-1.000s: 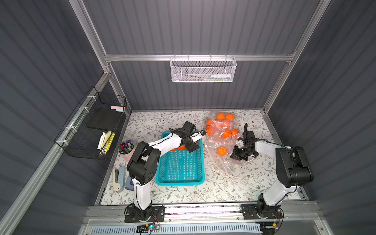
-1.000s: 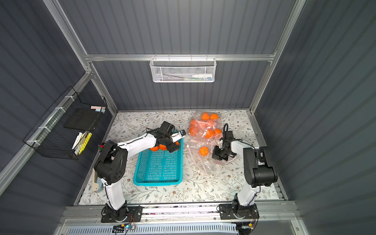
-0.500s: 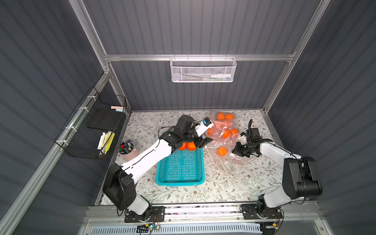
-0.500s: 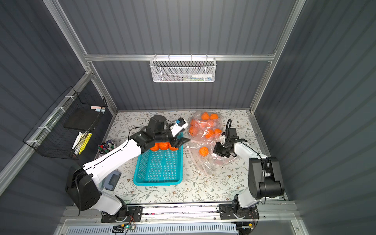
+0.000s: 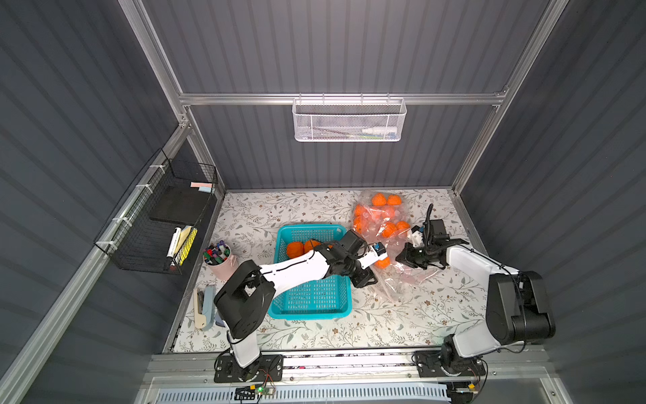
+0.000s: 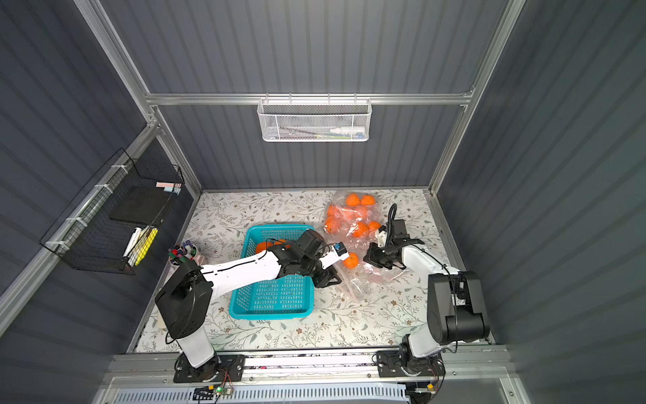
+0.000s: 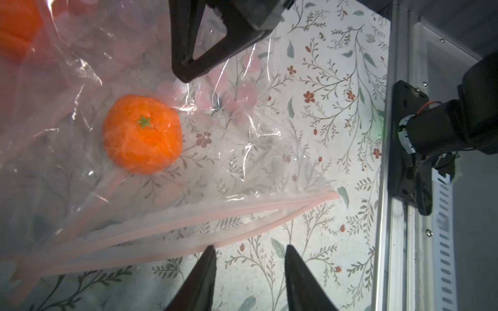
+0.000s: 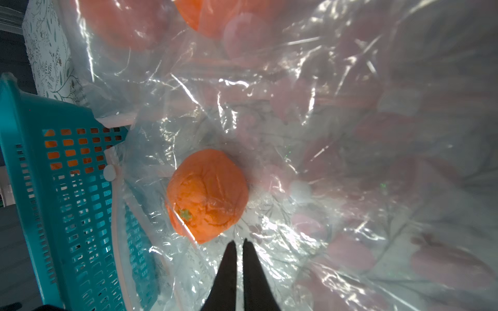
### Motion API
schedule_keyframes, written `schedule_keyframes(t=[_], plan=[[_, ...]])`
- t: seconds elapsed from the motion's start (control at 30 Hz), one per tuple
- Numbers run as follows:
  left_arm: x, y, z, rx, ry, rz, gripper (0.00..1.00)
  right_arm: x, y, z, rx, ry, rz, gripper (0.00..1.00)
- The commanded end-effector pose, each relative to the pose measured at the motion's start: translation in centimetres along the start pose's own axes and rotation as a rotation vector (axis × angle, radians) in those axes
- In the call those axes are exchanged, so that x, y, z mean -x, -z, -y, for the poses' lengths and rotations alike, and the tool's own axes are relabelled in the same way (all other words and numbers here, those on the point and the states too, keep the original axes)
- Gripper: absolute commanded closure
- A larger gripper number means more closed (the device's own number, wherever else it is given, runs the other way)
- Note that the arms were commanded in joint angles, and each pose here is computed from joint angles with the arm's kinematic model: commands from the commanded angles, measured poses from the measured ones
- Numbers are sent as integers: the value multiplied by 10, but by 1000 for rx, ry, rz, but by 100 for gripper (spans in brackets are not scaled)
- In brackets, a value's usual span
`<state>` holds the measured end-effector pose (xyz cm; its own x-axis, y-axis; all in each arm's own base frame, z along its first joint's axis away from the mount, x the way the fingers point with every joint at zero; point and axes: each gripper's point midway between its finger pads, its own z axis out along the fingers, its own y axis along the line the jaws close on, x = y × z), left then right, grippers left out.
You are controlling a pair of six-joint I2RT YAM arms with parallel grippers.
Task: Open the zip-top bag and take out the orange
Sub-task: Pick up the orange from the zipper food storage bag.
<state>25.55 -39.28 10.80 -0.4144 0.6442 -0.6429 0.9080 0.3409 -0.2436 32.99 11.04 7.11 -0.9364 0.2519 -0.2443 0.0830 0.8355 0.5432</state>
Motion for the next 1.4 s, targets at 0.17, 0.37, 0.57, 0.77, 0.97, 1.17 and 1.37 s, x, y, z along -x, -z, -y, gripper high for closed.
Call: schedule_keyframes(t=[0.17, 0.37, 0.57, 0.77, 0.97, 1.17, 1.37], plan=[[0, -26, -33, 109, 20, -70, 63, -5, -3, -2, 1, 0, -21, 90], [-7, -41, -48, 158, 20, -113, 57, -2, -2, -3, -2, 2, -15, 90], [-15, -52, -57, 177, 25, -132, 45, 12, -1, -16, 21, -2, 0, 89], [-5, -56, -65, 208, 44, -89, 30, 27, -11, -23, 5, -5, 2, 88], [8, -62, -77, 258, 41, -45, 22, 22, -46, -15, -25, -45, -94, 88], [23, -67, -84, 274, 14, 8, 17, -13, -69, -34, 54, 38, -235, 89], [24, -72, -78, 232, -3, 24, 21, -27, -69, -35, 84, 54, -248, 89]])
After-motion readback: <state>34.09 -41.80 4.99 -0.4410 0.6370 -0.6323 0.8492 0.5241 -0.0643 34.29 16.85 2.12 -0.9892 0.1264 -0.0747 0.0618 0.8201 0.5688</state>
